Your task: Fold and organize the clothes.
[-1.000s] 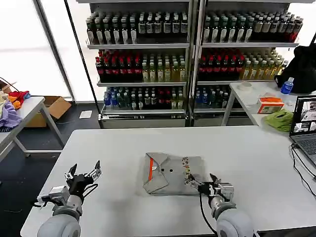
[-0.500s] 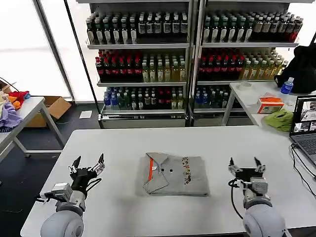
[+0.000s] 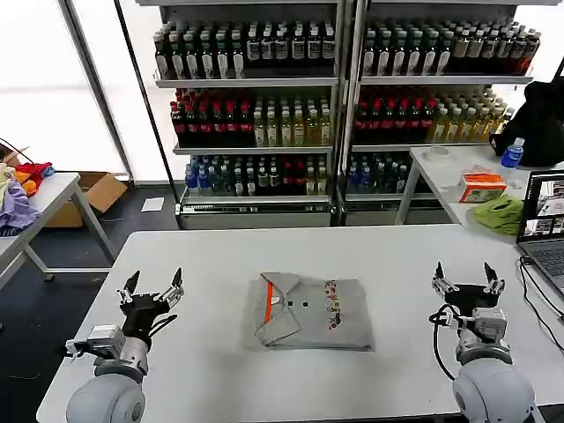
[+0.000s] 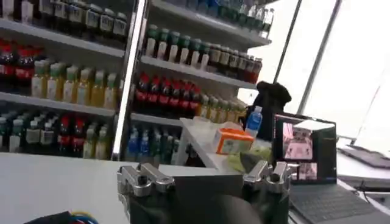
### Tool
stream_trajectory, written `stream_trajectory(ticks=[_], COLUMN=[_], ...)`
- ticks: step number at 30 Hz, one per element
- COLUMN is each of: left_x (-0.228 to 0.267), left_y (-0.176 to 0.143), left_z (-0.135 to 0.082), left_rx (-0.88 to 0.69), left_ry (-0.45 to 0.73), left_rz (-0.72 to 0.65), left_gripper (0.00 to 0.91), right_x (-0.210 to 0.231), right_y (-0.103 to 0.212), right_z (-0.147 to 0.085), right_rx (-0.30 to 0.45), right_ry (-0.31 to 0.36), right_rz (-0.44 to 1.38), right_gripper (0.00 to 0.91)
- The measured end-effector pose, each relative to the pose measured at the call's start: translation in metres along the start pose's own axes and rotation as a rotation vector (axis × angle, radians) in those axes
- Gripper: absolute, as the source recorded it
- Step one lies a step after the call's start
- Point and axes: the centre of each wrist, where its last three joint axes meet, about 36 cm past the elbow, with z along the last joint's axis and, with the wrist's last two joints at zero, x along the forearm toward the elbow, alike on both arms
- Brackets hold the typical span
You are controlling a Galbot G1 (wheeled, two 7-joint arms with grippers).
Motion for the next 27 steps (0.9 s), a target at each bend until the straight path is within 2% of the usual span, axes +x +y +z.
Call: stream_trajectory(ticks=[18, 27], left_x=[0.000, 0.000], left_y=[0.007, 0.010], left_z=[0.000, -0.002], left_rx=[-0.004, -0.027], left_ry=[-0.003, 0.014], left_rz=[-0.013, -0.009], left_gripper=[0.907, 0.907], right_x=[-0.002, -0.001], right_y=[-0.011, -0.006], right_z=[-0.009, -0.008], right_rx=[0.040, 0.042], right_ry=[-0.002, 0.008], right_rz=[-0.046, -0.067], right_gripper=[0.907, 0.907])
